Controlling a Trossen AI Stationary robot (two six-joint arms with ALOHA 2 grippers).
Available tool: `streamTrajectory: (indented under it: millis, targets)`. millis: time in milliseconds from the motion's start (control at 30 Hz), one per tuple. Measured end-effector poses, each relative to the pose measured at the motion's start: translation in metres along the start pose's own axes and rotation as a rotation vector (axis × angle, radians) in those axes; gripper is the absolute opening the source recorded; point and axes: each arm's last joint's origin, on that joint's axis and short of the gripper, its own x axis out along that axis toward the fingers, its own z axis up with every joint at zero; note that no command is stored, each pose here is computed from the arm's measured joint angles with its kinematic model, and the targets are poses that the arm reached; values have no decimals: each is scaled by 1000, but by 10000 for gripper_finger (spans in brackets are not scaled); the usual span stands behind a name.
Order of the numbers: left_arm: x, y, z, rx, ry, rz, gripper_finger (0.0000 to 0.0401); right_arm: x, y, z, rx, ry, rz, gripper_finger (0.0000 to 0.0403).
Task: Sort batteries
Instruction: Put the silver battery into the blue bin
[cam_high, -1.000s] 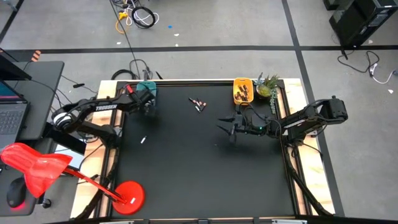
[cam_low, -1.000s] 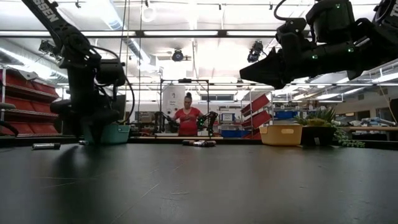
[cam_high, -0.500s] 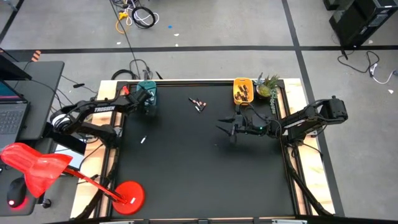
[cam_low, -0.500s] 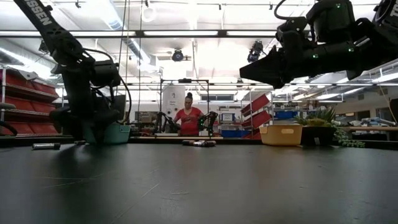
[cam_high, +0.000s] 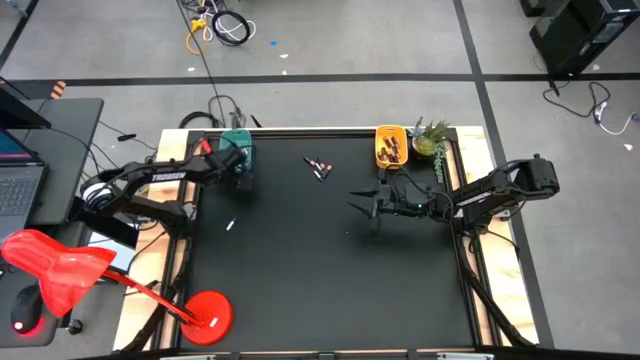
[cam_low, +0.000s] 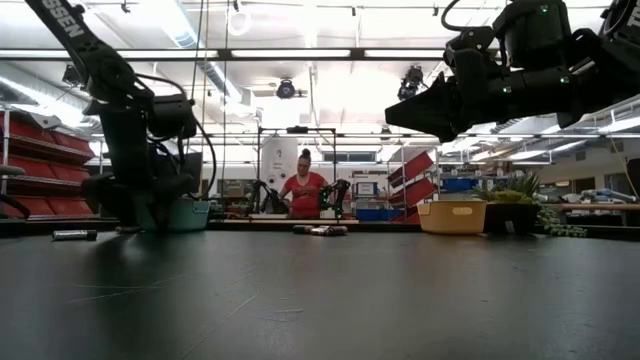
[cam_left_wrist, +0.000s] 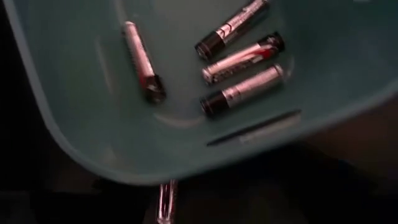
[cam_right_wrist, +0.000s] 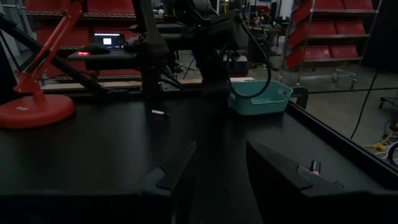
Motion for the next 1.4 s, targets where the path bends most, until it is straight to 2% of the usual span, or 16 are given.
streamTrajectory:
  millis: [333,767,967,1133,1300,1400]
  targets:
    - [-6,-16,-15,28,23,1,339,0,0,0,4,0,1,149]
    - [-20,-31,-32,62,16,-83,339,0,2,0,2,0,6,149]
    - [-21,-30,-32,1,-40,-15,339,0,2,0,1,0,6,149]
    - [-21,-31,-30,-12,-84,2,339,0,2,0,1,0,6,149]
    - [-21,-28,-27,-19,-160,80,339,0,2,0,1,0,6,149]
    - [-20,-29,-25,-17,-165,60,339,0,2,0,1,0,6,149]
